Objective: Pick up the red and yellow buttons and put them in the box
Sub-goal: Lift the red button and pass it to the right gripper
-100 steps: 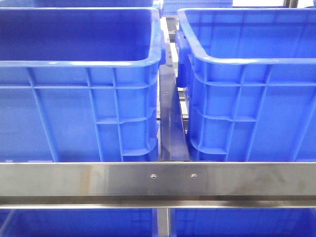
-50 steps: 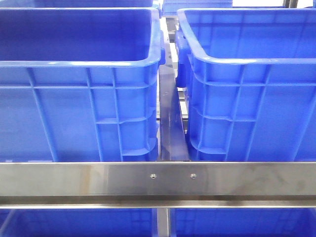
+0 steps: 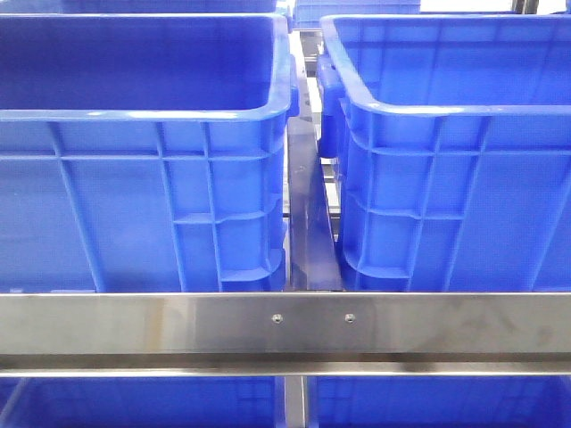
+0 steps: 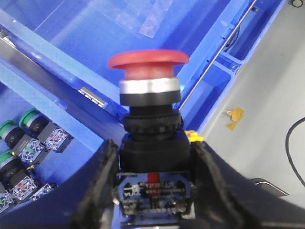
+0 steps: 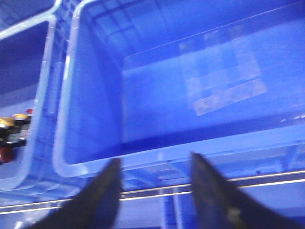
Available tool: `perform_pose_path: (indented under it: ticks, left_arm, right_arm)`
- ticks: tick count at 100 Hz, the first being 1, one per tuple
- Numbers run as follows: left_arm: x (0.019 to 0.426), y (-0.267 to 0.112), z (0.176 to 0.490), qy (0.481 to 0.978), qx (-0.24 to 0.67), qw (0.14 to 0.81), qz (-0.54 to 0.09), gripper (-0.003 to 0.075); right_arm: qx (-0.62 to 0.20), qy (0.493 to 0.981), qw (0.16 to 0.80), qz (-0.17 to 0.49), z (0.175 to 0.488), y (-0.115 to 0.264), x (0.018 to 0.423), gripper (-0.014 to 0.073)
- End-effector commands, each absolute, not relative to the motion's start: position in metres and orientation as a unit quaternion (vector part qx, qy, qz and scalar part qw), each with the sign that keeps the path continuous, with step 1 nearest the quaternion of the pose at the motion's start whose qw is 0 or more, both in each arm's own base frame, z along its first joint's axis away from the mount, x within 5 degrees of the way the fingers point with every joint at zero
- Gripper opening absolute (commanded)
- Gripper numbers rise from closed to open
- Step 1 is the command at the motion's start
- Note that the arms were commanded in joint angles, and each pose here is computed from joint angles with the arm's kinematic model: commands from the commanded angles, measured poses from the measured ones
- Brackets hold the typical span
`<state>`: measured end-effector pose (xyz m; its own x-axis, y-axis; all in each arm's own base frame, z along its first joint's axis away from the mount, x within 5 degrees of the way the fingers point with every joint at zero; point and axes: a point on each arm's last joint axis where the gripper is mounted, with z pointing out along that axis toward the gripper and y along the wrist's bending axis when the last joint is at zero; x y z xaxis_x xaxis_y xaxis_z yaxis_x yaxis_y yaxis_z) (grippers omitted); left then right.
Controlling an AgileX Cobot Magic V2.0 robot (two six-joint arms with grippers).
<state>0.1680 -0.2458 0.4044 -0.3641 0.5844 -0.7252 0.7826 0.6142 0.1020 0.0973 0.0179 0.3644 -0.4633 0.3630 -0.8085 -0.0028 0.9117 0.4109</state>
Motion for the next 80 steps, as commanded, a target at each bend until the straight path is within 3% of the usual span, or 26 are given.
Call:
perform_pose_path:
  ticks: [1,27,53,80]
  left_arm:
    - [0.162,-0.24,0.429,0.79,0.41,0.426,-0.16,-0.0019]
    - [0.162,-0.24,0.429,0.79,0.41,0.426,-0.16,-0.0019]
    - [0.162,-0.24,0.429,0.79,0.41,0.426,-0.16,-0.0019]
    - [0.162,-0.24,0.429,0.791,0.41,0.426,-0.159,-0.0019]
  right_arm:
    - [0.117,0.801,0.544,0.221,0.383,0.021,0.1,0.0512]
    - [0.068,0.795,0.492,0.349,0.383,0.046,0.119,0.0519]
    - [0.005,0.75,0.43,0.502,0.383,0.071,0.159,0.0519]
    - [-0.026,0.73,0.384,0.565,0.379,0.081,0.191,0.0519]
